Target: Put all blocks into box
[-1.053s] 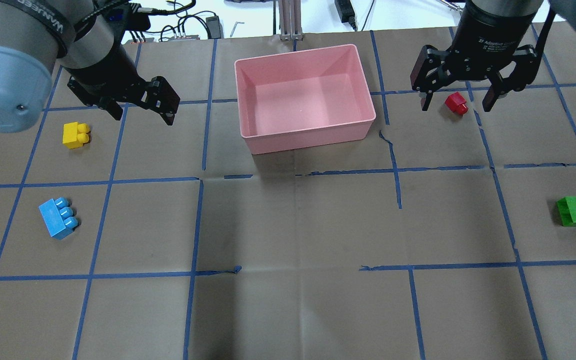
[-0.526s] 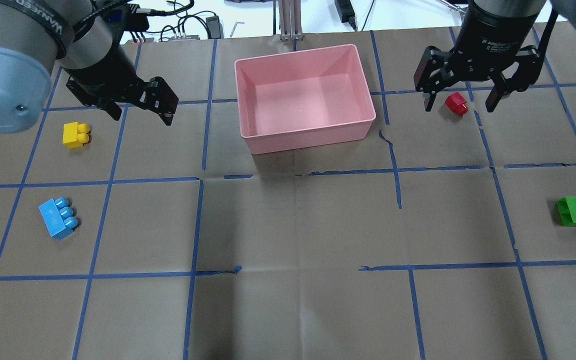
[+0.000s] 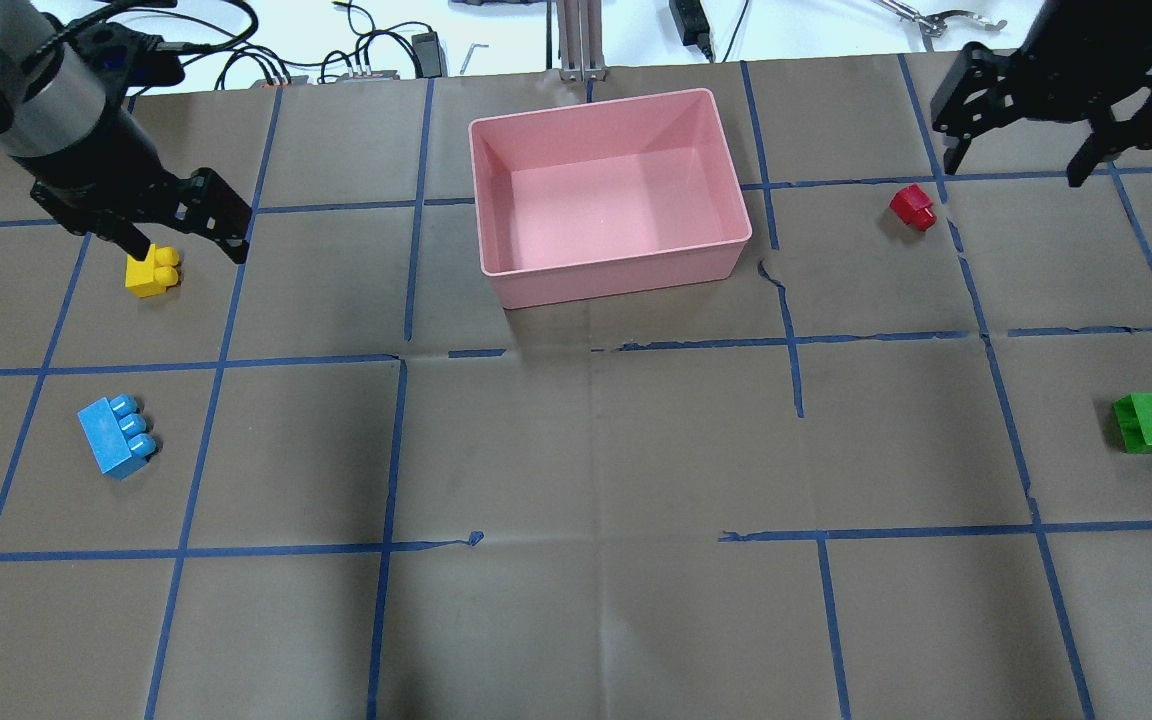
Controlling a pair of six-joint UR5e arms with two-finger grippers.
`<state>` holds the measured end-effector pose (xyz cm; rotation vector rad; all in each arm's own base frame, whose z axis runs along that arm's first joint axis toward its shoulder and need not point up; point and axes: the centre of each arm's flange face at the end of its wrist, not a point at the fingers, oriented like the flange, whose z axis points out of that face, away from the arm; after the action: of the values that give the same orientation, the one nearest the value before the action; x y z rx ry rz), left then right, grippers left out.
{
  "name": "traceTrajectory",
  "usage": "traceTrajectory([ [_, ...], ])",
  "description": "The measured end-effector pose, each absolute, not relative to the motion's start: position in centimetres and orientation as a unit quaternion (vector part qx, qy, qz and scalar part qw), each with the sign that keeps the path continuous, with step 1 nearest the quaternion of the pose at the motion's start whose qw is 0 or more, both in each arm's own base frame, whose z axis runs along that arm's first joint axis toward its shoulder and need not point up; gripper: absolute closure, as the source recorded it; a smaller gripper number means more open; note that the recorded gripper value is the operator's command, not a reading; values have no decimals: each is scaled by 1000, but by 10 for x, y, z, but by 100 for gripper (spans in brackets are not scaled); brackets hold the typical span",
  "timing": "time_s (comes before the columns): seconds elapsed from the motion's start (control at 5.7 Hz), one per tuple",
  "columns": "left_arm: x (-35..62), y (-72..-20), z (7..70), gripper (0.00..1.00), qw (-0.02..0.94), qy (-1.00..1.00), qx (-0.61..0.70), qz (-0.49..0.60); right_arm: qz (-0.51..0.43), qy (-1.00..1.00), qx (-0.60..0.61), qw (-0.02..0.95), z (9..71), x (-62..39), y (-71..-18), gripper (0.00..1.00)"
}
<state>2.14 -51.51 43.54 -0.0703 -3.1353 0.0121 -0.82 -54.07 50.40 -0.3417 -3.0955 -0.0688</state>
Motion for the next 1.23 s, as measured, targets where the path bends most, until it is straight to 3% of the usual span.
traceTrajectory([
  [0.7, 218, -514, 288, 1, 5, -986, 165, 10, -9, -998, -66, 20, 482, -253, -508, 1],
  [1.23, 233, -510, 220, 1, 20, -959, 281, -27, -30, -997, -69, -4, 427, -289, -481, 1],
])
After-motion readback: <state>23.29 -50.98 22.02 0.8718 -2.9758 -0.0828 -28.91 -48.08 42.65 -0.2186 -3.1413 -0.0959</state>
